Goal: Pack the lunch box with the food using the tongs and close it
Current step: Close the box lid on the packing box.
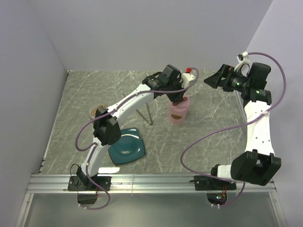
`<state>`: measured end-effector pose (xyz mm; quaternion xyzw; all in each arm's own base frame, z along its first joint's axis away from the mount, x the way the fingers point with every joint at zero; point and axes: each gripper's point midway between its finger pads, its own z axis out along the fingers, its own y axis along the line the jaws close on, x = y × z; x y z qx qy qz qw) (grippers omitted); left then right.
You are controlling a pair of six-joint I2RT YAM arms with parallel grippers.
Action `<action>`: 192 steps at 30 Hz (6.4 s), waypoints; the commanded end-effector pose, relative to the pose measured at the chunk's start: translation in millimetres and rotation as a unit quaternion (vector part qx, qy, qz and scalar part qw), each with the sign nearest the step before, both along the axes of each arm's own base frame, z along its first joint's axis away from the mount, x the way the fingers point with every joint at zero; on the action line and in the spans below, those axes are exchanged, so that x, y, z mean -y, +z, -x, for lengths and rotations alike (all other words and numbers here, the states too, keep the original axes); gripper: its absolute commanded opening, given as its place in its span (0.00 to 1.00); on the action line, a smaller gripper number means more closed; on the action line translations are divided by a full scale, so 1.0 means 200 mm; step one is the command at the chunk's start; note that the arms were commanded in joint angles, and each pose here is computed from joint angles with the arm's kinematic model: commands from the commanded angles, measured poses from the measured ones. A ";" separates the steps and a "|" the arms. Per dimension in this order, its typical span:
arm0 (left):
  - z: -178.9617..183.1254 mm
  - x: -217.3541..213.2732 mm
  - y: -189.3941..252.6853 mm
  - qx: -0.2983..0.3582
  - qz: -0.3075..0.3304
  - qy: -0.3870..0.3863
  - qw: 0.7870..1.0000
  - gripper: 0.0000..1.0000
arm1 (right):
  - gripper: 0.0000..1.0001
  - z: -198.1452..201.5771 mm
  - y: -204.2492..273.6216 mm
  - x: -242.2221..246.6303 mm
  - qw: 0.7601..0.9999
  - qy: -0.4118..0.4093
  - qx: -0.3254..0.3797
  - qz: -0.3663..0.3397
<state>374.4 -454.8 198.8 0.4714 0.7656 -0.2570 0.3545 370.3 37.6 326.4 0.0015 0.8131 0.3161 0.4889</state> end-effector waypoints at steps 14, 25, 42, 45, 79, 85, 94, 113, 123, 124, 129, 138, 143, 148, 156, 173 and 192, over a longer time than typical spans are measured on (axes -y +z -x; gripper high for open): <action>0.32 -0.16 -0.01 -0.087 -0.050 -0.029 0.995 0.04 | 1.00 0.03 0.00 -0.04 1.000 0.022 0.009 -0.018; 0.23 -0.11 0.20 -0.026 -0.009 -0.025 0.999 0.35 | 0.99 0.05 0.00 -0.03 1.000 0.030 0.006 -0.002; 0.23 -0.25 0.69 0.029 0.106 -0.027 0.994 0.85 | 1.00 0.07 0.12 0.01 0.983 0.111 0.072 0.128; 0.23 -0.36 0.78 0.025 0.136 -0.025 0.990 0.88 | 1.00 0.11 0.14 -0.03 0.968 0.175 0.098 0.153; 0.52 -1.14 1.02 0.003 0.276 0.059 0.959 0.88 | 0.60 0.30 -0.59 -0.60 0.547 0.644 0.232 0.483; 0.50 -1.14 0.99 -0.005 0.274 0.064 0.960 0.87 | 0.57 0.27 -0.64 -0.63 0.557 0.644 0.212 0.480; 0.49 -1.13 0.96 -0.014 0.274 0.065 0.959 0.87 | 0.58 0.23 -0.59 -0.65 0.561 0.634 0.223 0.483; 0.47 -1.12 0.94 -0.023 0.275 0.067 0.959 0.87 | 0.49 0.16 -0.73 -0.67 0.539 0.648 0.189 0.504; 0.45 -1.12 0.93 -0.024 0.272 0.068 0.960 0.87 | 0.03 0.17 -0.74 -0.66 0.547 0.654 0.150 0.501; 0.45 -1.12 0.92 -0.026 0.271 0.068 0.960 0.87 | 0.00 0.17 -0.74 -0.66 0.550 0.655 0.149 0.497; 0.46 -1.12 0.92 -0.026 0.269 0.068 0.960 0.87 | 0.00 0.21 -0.66 -0.69 0.579 0.648 0.146 0.473; 0.47 -1.12 0.93 -0.027 0.273 0.063 0.960 0.87 | 0.00 0.27 -0.55 -0.69 0.628 0.635 0.132 0.430; 0.46 -1.12 0.94 -0.025 0.274 0.069 0.959 0.91 | 0.00 0.25 -0.48 -0.69 0.685 0.601 0.115 0.396; 0.44 -1.14 0.93 -0.017 0.269 0.089 0.959 0.99 | 0.00 0.23 -0.46 -0.70 0.745 0.564 0.065 0.350; 0.34 -1.23 0.94 0.007 0.269 0.153 0.951 0.99 | 0.00 0.19 -0.43 -0.66 0.839 0.456 -0.057 0.292; 0.24 -1.35 0.84 -0.029 0.294 0.202 0.934 0.99 | 0.00 0.05 -0.47 -0.57 0.904 0.242 -0.146 0.322; 0.22 -1.37 0.81 -0.042 0.299 0.216 0.929 0.99 | 0.00 0.08 -0.54 -0.73 0.911 0.218 -0.124 0.327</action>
